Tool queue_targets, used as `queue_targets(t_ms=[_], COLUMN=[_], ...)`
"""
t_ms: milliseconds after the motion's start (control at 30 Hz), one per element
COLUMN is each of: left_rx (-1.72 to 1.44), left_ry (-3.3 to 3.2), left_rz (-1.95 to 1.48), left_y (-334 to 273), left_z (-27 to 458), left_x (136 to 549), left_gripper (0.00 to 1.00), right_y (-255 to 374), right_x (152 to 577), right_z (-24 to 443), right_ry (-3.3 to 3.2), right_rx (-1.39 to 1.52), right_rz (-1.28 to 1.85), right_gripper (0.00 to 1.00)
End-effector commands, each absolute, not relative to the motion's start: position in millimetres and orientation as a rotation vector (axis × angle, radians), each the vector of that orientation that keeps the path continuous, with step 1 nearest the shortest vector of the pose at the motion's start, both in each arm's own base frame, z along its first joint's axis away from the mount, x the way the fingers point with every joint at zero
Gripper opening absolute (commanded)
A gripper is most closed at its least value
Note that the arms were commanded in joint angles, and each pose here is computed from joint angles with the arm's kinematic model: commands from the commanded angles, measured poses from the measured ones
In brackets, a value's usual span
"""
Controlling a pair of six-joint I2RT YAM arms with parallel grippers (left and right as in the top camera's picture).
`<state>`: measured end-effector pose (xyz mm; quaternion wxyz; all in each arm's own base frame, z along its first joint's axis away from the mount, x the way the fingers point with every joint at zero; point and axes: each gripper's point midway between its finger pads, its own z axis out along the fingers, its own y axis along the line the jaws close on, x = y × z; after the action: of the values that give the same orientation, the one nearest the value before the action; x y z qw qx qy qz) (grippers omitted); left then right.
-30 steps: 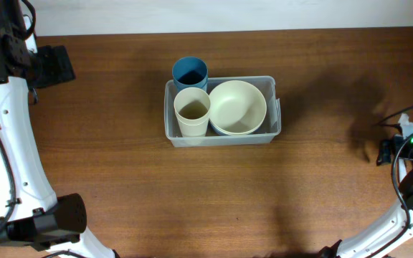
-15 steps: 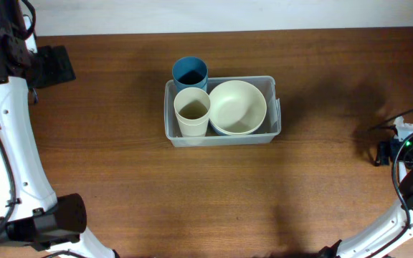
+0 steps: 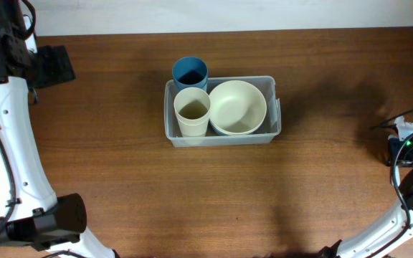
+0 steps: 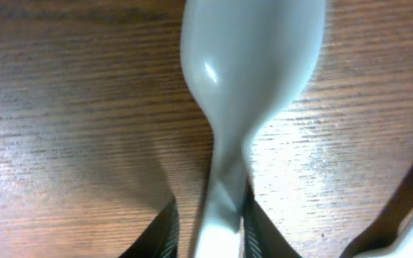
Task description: Pack container
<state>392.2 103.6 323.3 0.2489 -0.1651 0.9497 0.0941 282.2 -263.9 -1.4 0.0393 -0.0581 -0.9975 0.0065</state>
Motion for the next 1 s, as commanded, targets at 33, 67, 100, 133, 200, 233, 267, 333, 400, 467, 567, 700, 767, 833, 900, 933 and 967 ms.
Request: queue_targets(t_ms=[33,67,100,133,200,233,267,333,400,467,567,700,767,833,900,933,967], left_rx=[-0.466,-0.466,-0.466,-0.466,-0.466,-0.466,-0.466,-0.466,-0.466,-0.466,-0.466,-0.466,-0.466,-0.466,-0.466,-0.466,-0.466], left_ry=[2.54,2.54,2.541,2.54,2.541,2.541,2.54,2.54,2.54,2.54,2.54,2.54,2.54,2.54,2.54,2.54,2.54], left_rz=[0.266,0.266,0.266,0.266,0.267,0.267,0.266,0.266,0.266,0.267,0.266,0.266,0.267,0.266,0.266,0.266,0.266], left_y=[105,105,105,105,105,105,105,105,105,105,105,105,105,105,105,105,105], left_z=[338,338,338,338,338,338,338,338,338,338,338,338,338,338,338,338,338], left_x=[386,386,386,386,386,386,386,386,386,386,386,386,386,386,386,386,386], left_gripper=[1.0,1.0,1.0,1.0,1.0,1.0,1.0,1.0,1.0,1.0,1.0,1.0,1.0,1.0,1.0,1.0,1.0], right_y=[-257,-258,-259,-260,-262,-261,-260,-257,-250,-240,-214,-146,-111,-67,-33,-19,-4], right_x=[281,283,285,287,296,301,306,317,332,347,373,409,419,425,428,429,430], right_z=[-6,-6,-4,-3,5,10,16,29,47,66,99,142,154,159,160,160,160], right_ry=[-3.053,-3.056,-3.059,-3.061,-3.078,-3.087,-3.096,-3.11,-3.126,-3.142,-3.181,-3.256,-3.267,-3.254,-3.24,-3.235,-3.23], right_rx=[-0.163,-0.2,-0.236,-0.259,-0.309,-0.301,-0.287,-0.254,-0.202,-0.175,-0.178,-0.083,-0.042,0.002,0.032,0.059,0.097], right_rz=[-0.015,-0.008,-0.001,0.005,0.021,0.018,0.019,0.026,0.039,0.052,0.049,-0.1,-0.17,-0.231,-0.292,-0.318,-0.339], right_gripper=[0.04,0.04,0.04,0.04,0.04,0.04,0.04,0.04,0.04,0.04,0.04,0.04,0.04,0.04,0.04,0.04,0.04])
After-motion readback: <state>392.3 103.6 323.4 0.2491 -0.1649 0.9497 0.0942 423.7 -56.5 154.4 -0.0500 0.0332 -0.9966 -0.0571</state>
